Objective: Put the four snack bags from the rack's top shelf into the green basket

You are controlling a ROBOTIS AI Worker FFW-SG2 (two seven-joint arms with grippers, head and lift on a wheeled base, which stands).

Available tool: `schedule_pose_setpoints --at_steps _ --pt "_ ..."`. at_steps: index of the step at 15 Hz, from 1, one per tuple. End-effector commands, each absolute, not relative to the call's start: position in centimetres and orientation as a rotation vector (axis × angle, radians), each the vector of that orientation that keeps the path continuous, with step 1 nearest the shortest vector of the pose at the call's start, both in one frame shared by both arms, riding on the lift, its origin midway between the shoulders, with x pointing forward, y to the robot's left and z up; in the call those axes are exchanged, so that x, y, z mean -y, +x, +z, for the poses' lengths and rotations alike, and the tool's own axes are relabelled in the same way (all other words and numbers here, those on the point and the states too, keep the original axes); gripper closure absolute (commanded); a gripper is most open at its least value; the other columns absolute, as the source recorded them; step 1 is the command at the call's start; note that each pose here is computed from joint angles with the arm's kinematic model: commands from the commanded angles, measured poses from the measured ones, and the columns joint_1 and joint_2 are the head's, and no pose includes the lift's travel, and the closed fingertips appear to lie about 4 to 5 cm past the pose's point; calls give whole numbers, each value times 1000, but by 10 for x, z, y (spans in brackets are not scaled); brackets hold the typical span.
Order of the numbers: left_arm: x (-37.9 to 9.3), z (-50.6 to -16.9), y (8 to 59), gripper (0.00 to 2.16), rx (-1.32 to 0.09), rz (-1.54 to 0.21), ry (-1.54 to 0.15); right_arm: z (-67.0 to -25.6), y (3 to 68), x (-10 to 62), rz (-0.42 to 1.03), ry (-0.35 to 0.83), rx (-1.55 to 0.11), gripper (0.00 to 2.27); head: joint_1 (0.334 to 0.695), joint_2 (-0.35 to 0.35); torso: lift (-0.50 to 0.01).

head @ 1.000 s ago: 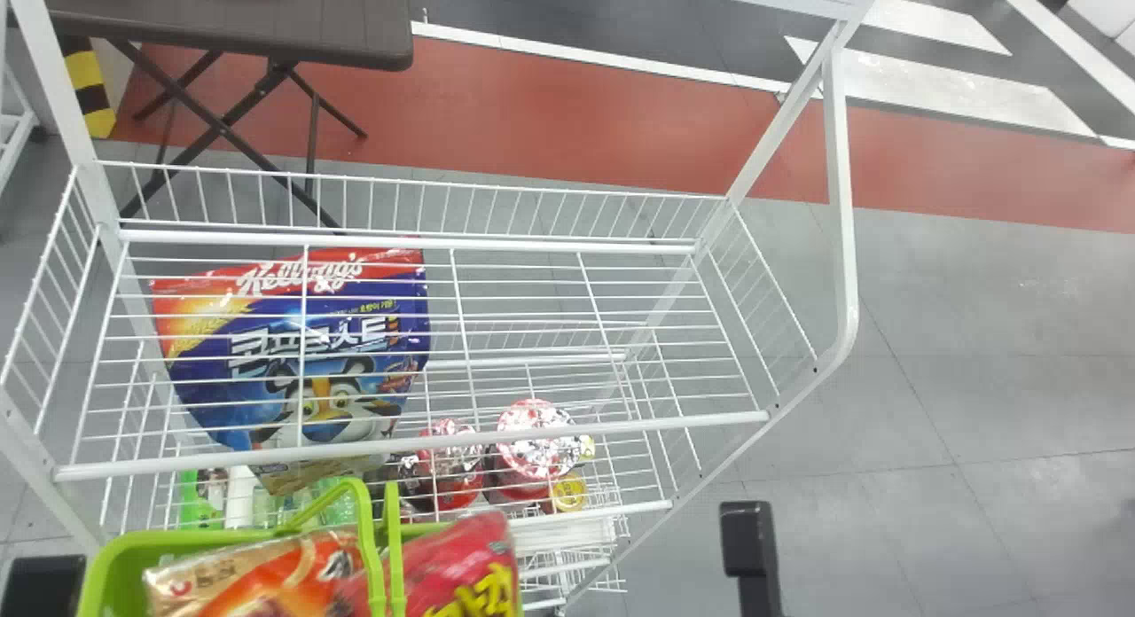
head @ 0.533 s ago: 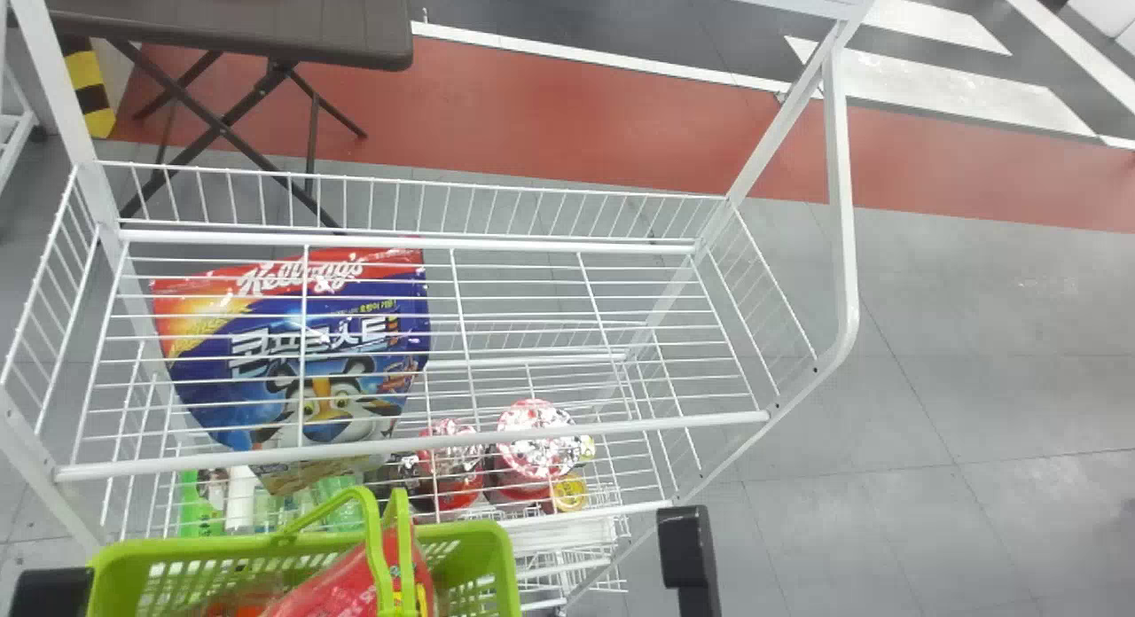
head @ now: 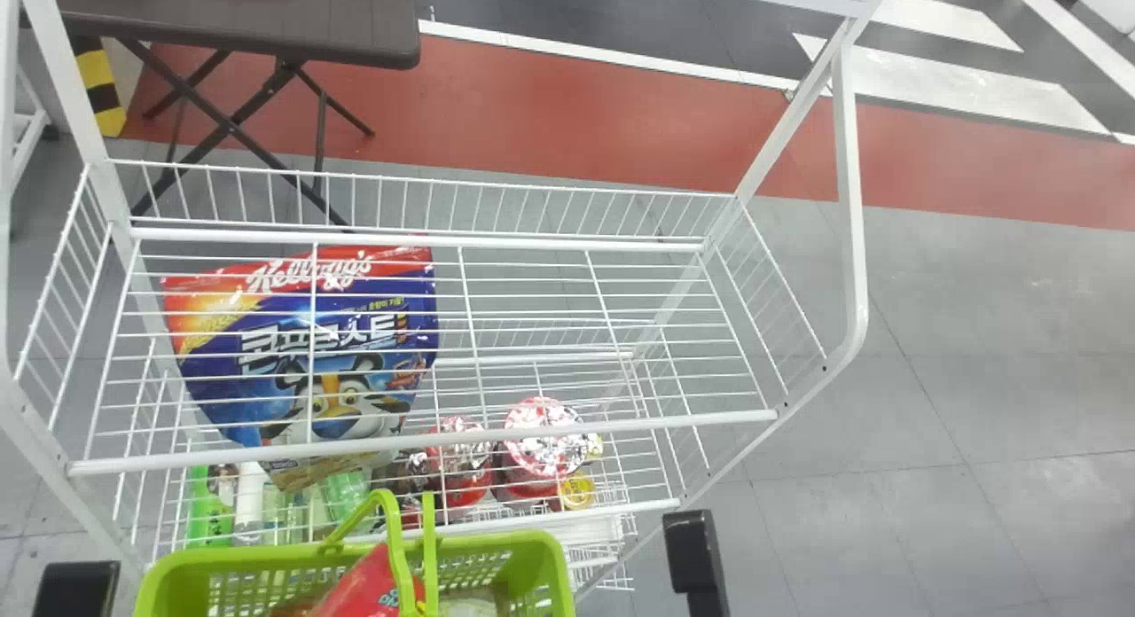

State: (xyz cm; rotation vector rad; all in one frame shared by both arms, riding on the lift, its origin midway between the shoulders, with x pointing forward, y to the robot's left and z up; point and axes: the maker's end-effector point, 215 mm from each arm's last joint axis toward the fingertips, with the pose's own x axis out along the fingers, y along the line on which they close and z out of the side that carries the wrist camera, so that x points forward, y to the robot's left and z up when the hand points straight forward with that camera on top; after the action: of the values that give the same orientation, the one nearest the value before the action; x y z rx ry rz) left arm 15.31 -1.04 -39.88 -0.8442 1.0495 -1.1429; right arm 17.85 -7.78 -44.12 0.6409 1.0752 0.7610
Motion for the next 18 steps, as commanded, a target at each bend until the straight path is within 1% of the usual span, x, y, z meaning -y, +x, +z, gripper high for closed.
schedule_pose_setpoints --at_steps 1,3,6,7,8,9,10,11,12,13,14,15,18 --pt "10 -398 149 2125 -1053 -1143 -849 -445 202 109 670 572 -1016 56 695 -350 0" --pt "9 -398 148 2125 -1053 -1141 -851 -449 217 136 600 524 -982 56 695 -350 0" --pt "11 -397 147 2125 -1054 -1144 -853 -446 229 171 528 487 -945 56 695 -350 0" --pt "11 -398 147 2125 -1053 -1141 -851 -438 242 179 514 465 -885 56 695 -350 0" --pt "11 -398 145 2125 -1058 -1140 -852 -425 262 193 483 404 -783 56 695 -350 0" --pt "11 -399 145 2125 -1058 -1140 -850 -401 284 204 465 341 -652 56 695 -350 0" --pt "11 -400 144 2125 -1063 -1138 -851 -379 299 210 455 303 -545 56 695 -350 0" --pt "11 -400 142 2125 -1063 -1136 -851 -342 317 217 443 255 -387 56 695 -350 0" --pt "11 -400 140 2125 -1068 -1137 -856 -297 329 221 437 210 -207 60 695 -350 0" --pt "12 -401 138 2125 -1073 -1135 -857 -255 332 220 428 170 -47 60 695 -350 0" --pt "12 -402 137 2125 -1074 -1134 -855 -232 331 218 408 145 40 60 695 -350 0" --pt "12 -403 136 2125 -1078 -1131 -857 -227 332 214 384 138 62 60 695 -350 0" --pt "11 -402 132 2125 -1080 -1135 -865 -259 338 207 322 174 -40 60 695 -350 0"
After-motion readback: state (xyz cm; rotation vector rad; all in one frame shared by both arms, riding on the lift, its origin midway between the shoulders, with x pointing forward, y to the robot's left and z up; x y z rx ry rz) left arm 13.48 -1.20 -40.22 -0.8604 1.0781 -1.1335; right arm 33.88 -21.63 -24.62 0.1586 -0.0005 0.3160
